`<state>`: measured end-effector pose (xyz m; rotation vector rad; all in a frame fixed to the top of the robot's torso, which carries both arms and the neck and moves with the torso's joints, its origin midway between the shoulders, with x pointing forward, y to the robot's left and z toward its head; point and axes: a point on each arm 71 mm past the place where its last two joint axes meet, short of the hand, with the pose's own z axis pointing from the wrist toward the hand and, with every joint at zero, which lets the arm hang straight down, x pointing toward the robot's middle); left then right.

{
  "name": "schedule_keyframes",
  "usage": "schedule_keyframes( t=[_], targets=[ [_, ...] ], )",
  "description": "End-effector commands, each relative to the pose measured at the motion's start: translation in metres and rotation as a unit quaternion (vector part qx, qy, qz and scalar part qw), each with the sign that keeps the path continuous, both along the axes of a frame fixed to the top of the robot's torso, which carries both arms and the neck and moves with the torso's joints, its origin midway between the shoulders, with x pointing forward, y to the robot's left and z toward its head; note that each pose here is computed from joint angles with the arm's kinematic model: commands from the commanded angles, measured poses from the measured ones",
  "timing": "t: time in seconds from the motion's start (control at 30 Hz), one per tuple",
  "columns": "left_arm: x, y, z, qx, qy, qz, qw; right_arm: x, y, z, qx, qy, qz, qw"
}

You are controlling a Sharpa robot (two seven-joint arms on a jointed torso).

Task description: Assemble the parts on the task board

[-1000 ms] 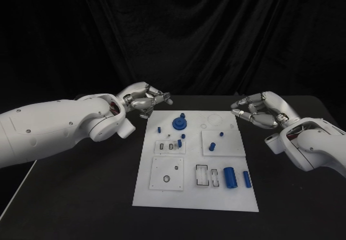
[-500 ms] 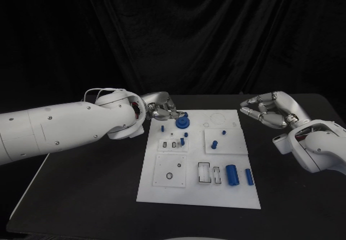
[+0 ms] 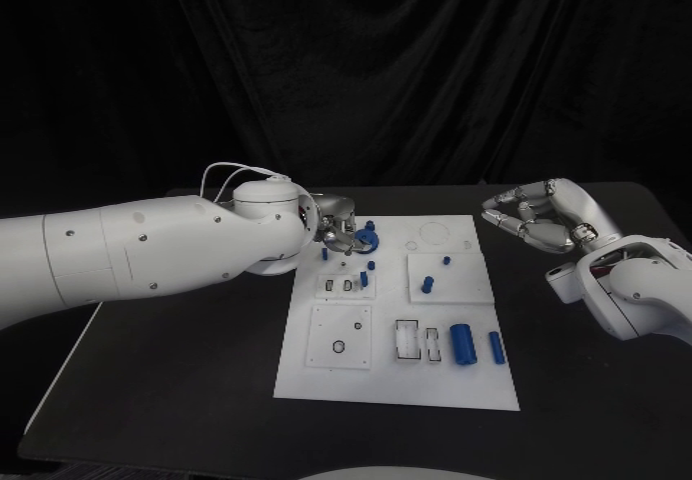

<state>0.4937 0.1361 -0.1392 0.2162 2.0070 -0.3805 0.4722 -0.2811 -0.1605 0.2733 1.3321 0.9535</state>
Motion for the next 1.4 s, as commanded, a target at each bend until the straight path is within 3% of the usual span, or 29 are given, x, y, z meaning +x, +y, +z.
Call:
schedule_keyframes(
  t=[0.03, 0.3, 0.77, 1.4],
  targets=[
    [0.0001, -0.004, -0.0052, 0.039, 0.037, 0.008, 0.999, 0.001, 0.001, -0.002, -0.004, 0.003, -0.007, 1.0],
    [0.0025, -0.011, -0.0102, 0.047, 0.067, 0.013, 0.997, 0.001, 0.003, -0.004, -0.004, 0.001, -0.004, 1.0],
    [0.0041, -0.017, -0.0159, 0.037, 0.072, 0.006, 0.997, 0.001, 0.004, -0.004, -0.003, -0.004, -0.001, 1.0],
    [0.0037, -0.016, -0.0335, 0.012, 0.075, 0.006, 0.997, -0.001, 0.006, -0.003, -0.013, -0.012, 0.005, 1.0]
  ],
)
